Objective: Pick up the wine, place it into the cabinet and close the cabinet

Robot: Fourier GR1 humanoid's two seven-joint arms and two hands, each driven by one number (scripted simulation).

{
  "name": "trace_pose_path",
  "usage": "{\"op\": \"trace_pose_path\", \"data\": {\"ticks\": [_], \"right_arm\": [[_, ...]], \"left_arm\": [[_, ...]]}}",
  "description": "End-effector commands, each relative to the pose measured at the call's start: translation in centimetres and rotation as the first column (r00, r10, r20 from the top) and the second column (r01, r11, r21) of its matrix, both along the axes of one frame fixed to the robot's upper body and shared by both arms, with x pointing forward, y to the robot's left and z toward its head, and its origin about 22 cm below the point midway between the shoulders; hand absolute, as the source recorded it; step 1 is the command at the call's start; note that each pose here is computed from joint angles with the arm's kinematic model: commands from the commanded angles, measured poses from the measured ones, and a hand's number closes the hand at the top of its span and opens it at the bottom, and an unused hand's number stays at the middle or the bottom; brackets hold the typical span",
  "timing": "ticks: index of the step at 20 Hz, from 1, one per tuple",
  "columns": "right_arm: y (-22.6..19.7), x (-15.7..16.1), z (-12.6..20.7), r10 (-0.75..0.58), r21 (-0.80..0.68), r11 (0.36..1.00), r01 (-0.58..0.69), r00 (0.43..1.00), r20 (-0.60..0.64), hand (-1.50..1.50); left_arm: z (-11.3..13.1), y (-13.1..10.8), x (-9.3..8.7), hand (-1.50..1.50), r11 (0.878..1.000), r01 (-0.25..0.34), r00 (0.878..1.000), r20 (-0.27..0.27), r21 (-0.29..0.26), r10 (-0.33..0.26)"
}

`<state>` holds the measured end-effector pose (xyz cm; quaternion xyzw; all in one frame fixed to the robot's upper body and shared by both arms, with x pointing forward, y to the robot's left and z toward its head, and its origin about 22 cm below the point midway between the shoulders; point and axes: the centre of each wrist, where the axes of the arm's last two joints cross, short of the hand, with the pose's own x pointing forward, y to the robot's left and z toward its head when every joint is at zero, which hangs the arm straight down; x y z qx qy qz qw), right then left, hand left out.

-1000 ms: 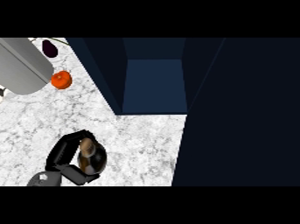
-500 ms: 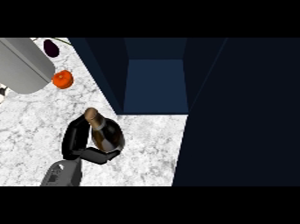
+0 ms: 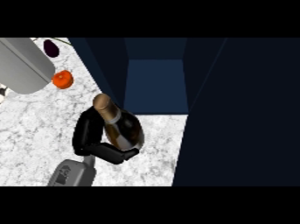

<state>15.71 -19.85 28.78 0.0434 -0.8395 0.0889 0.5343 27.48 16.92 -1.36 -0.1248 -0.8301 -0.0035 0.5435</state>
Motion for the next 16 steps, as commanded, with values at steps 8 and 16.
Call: {"op": "trace_pose_path", "data": {"ticks": [8,16], "right_arm": [[-0.5,-2.5,-0.4,0.070,0.016,0.997,-0.070,0.997,-0.013,-1.50],[-0.8,-1.4,-0.2,0.062,0.006,0.998,-0.062,0.998,-0.016,-1.50]], "left_arm": [[11.0,-5.9,1.8,1.50,0.999,-0.027,0.999,-0.021,-0.024,0.026],[14.0,-9.1,4.3,1.50,0.996,-0.082,0.992,-0.101,-0.026,0.079]]}}
